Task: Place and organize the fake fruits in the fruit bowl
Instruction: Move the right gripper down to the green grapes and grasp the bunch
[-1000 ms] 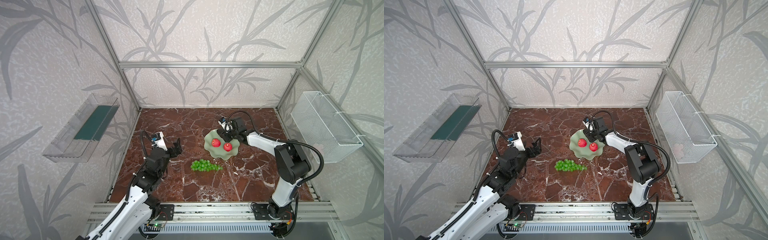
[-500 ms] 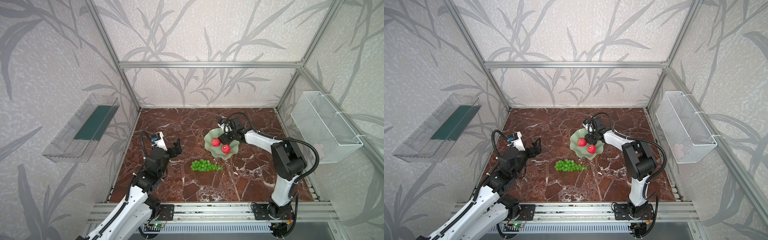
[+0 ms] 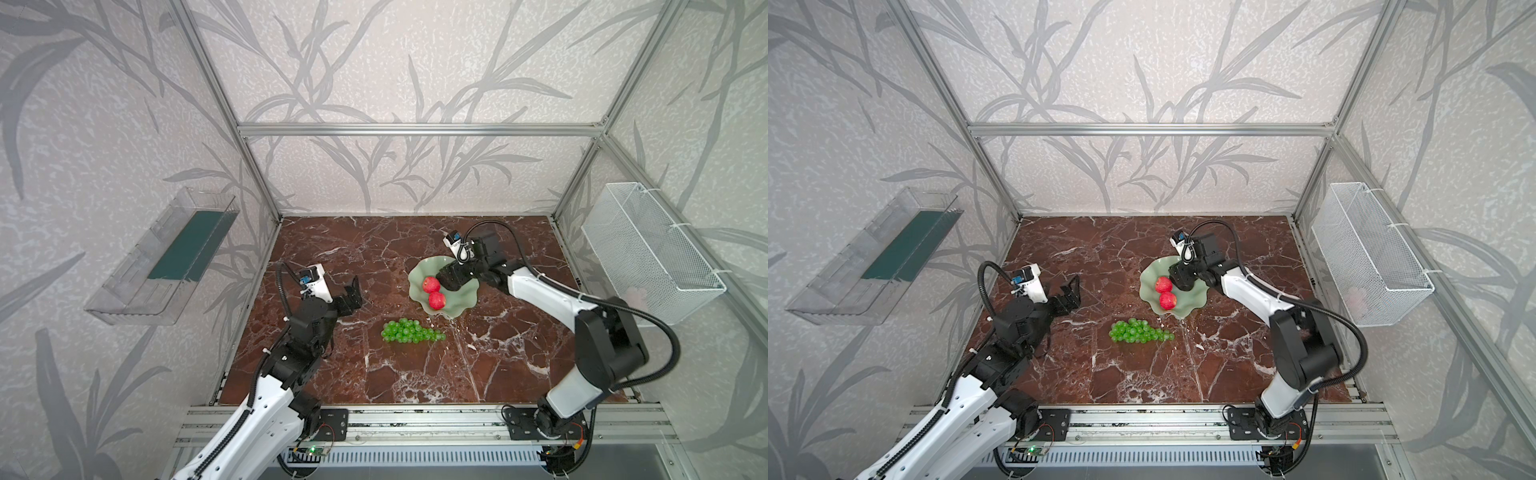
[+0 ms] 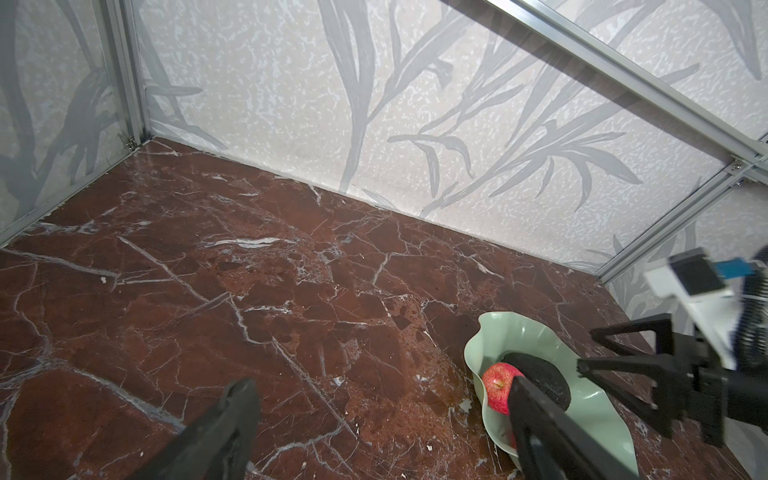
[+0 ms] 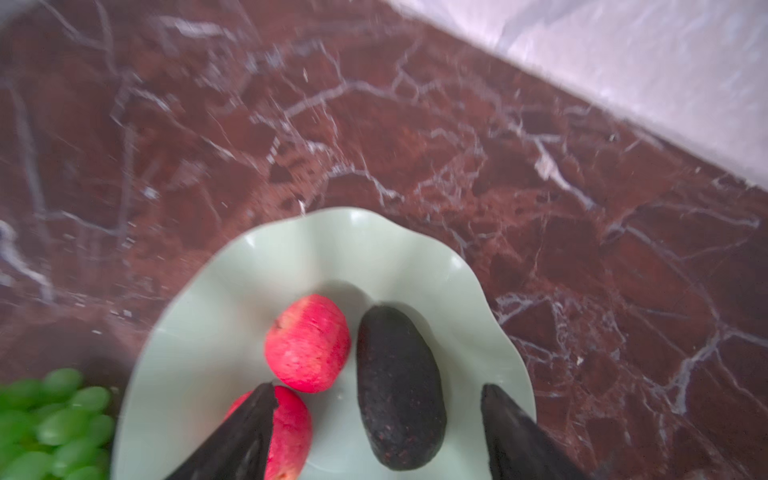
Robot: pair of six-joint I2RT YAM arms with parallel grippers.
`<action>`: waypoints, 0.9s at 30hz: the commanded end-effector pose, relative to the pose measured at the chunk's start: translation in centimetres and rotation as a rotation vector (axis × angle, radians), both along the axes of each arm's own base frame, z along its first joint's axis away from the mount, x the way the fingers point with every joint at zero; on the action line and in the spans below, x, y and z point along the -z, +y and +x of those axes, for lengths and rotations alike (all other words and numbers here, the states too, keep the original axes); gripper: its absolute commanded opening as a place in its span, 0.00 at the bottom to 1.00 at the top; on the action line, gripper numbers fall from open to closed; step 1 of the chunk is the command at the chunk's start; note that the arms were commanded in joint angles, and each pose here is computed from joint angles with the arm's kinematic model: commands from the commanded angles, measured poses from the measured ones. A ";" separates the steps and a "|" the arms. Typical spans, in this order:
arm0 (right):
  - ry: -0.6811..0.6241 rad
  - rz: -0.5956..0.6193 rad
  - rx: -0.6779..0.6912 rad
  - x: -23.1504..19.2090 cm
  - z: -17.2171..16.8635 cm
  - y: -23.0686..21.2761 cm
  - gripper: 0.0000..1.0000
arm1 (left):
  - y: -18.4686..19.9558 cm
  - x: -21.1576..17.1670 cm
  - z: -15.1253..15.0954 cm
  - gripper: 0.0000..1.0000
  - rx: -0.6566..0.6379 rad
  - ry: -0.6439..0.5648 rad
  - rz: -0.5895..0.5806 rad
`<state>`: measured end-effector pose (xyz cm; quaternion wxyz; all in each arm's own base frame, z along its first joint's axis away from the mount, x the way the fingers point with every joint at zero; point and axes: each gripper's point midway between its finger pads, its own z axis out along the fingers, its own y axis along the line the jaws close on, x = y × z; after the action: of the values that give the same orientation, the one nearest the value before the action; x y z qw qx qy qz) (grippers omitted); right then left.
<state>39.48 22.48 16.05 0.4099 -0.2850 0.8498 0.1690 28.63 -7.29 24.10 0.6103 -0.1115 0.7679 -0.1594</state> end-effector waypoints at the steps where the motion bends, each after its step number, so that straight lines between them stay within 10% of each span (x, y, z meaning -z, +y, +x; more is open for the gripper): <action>1: -0.040 0.183 -0.106 -2.6 -3.7 2.7 0.82 | 0.8 -1.0 -0.3 0.94 -0.032 -0.025 0.012; 12: -0.102 0.118 -0.594 2.0 -17.2 11.2 0.92 | 1.2 -2.0 -0.8 0.94 -0.040 -0.050 0.009; 27: -0.056 0.097 -0.554 7.0 -15.8 14.5 0.95 | 2.2 -2.5 -1.9 0.94 -0.060 -0.064 0.023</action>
<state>22.28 35.69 7.50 0.3498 -0.5037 0.7294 0.3032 26.90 -5.67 25.82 0.6356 -0.1191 0.7486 -0.1462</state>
